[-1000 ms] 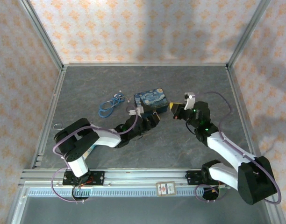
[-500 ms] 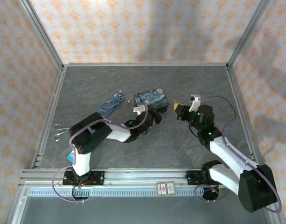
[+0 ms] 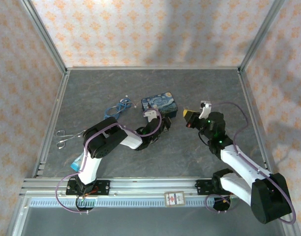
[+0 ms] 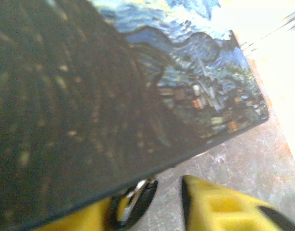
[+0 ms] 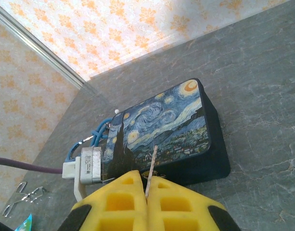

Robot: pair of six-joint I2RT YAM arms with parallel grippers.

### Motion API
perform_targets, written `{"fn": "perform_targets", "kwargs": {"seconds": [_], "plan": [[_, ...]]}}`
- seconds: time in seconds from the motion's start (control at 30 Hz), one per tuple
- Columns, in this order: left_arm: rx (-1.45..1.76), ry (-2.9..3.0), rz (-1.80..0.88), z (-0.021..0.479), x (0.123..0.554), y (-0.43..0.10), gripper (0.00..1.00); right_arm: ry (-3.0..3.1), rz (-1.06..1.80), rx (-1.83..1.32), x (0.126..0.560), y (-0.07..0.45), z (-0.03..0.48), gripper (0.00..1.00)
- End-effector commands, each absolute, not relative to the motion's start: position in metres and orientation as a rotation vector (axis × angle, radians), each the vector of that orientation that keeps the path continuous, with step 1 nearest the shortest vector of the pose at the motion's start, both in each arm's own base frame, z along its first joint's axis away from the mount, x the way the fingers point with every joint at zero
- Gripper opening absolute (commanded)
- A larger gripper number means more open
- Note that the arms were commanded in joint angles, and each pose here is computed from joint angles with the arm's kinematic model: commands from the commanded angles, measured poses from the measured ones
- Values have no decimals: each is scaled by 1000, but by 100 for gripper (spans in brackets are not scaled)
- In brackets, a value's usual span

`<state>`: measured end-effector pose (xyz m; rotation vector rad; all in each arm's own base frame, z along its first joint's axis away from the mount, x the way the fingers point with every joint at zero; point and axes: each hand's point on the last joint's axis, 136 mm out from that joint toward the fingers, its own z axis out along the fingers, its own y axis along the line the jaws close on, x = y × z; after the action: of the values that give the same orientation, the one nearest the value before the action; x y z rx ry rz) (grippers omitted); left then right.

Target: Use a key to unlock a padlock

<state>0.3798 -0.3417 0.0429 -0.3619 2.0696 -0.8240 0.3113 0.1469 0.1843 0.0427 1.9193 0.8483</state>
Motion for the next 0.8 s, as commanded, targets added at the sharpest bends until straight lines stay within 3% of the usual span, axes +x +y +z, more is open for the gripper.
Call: {"fn": "perform_targets", "kwargs": {"seconds": [0.0, 0.33, 0.77], "plan": [[-362, 2114, -772, 21, 381, -334, 31, 1884, 863, 66, 314, 144, 189, 0], [-439, 2078, -1039, 47, 387, -320, 2, 1924, 997, 106, 307, 155, 164, 0], [-468, 1937, -1624, 119, 378, -345, 0, 1988, 1389, 97, 284, 192, 129, 0]]}}
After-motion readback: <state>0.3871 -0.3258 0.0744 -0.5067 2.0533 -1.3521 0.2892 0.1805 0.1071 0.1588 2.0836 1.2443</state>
